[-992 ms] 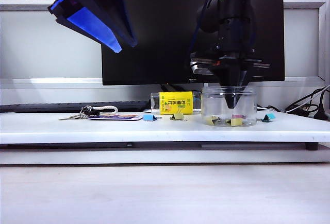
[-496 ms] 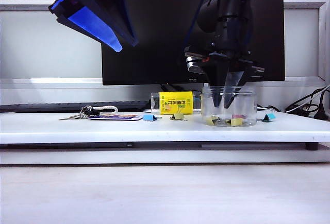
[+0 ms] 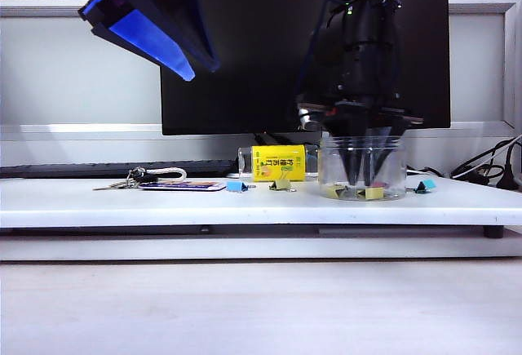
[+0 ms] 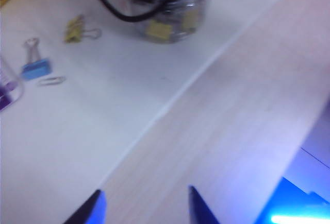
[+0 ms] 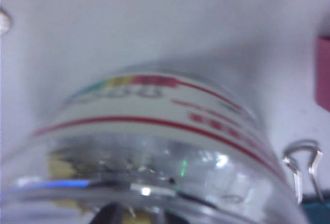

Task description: Take the clips out of the round transparent plastic box and place them on the table.

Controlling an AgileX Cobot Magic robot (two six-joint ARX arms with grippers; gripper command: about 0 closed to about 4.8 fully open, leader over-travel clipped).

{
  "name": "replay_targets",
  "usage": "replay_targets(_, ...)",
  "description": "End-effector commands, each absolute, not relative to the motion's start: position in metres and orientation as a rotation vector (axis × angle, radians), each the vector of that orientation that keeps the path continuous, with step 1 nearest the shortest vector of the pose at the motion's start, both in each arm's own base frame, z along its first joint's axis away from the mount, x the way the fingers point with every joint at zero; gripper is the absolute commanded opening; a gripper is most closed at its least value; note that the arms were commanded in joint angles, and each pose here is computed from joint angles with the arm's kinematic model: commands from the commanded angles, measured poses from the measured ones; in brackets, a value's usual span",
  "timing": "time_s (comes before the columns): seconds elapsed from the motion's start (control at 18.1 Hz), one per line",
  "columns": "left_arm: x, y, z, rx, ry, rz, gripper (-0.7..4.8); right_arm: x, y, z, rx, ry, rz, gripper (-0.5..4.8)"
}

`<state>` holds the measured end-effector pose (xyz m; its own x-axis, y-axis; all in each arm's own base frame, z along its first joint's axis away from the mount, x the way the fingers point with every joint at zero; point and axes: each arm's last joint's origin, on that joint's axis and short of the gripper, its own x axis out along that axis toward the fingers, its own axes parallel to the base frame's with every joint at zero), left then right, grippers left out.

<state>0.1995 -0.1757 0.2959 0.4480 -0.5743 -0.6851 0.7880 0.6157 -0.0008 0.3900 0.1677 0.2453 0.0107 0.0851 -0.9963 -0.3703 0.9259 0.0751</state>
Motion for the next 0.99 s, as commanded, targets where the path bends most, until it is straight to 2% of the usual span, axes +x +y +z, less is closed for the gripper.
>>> replay_targets(0.06, 0.198, -0.178, 0.298, 0.327, 0.681, -0.95, 2.15, 0.39, 0.166, 0.246, -0.232, 1.524, 0.352, 1.09)
replay_targets(0.39, 0.205, -0.183, 0.292, 0.299, 0.682, -0.945, 2.15, 0.395, 0.169, 0.233, -0.217, 1.546, 0.367, 1.08)
replay_targets(0.72, 0.204, -0.183, 0.26, 0.291, 0.697, -0.938, 2.15, 0.4, 0.171, 0.225, -0.215, 1.536, 0.368, 1.02)
replay_targets(0.83, 0.204, -0.183, 0.256, 0.291, 0.692, -0.938, 2.15, 0.401, 0.172, 0.22, -0.211, 1.549, 0.372, 0.84)
replay_targets(0.99, 0.205, -0.184, 0.253, 0.29, 0.704, -0.938, 2.15, 0.403, 0.173, 0.219, -0.199, 1.534, 0.383, 0.83)
